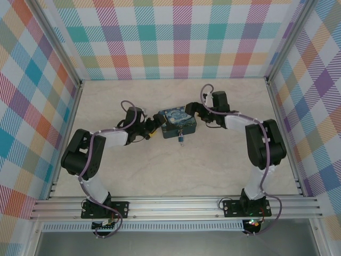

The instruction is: Unlock the padlock with the key

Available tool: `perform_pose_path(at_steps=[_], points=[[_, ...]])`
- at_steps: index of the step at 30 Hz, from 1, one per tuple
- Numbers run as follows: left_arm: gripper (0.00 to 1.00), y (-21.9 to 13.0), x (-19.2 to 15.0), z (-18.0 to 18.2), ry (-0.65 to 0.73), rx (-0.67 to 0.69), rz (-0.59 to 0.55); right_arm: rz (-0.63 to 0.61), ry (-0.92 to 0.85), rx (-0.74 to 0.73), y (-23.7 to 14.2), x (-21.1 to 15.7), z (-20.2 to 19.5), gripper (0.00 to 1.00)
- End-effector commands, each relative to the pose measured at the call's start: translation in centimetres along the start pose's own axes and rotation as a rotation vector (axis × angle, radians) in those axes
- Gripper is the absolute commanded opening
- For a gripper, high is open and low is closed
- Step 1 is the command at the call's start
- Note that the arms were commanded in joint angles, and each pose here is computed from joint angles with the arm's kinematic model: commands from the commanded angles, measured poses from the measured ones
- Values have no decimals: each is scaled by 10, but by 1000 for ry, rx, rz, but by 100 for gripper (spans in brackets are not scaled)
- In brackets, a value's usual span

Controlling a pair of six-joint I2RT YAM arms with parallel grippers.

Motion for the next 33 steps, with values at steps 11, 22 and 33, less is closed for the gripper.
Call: perform_pose_path(at_steps=[11, 22, 33], points=[[92, -1, -1, -20, 45, -110, 13, 123, -71, 291, 36, 21, 19, 92], [93, -40, -18, -6, 10, -1, -79, 40, -98, 112, 39, 40, 16, 100], [96, -100, -32, -21, 144, 32, -228, -120, -112, -109, -68, 26, 29, 99]])
Point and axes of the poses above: each hand's point on the last joint's axis, 136 mm out from that joint toward the fingers, its own y axis out along the fingers, its own z axis along the line the jaws close on, x = y × z, the point moved 10 cm from there along -y, back along the fingers, and after that the axes turned 6 degrees about -y, right-handed, at the moved point
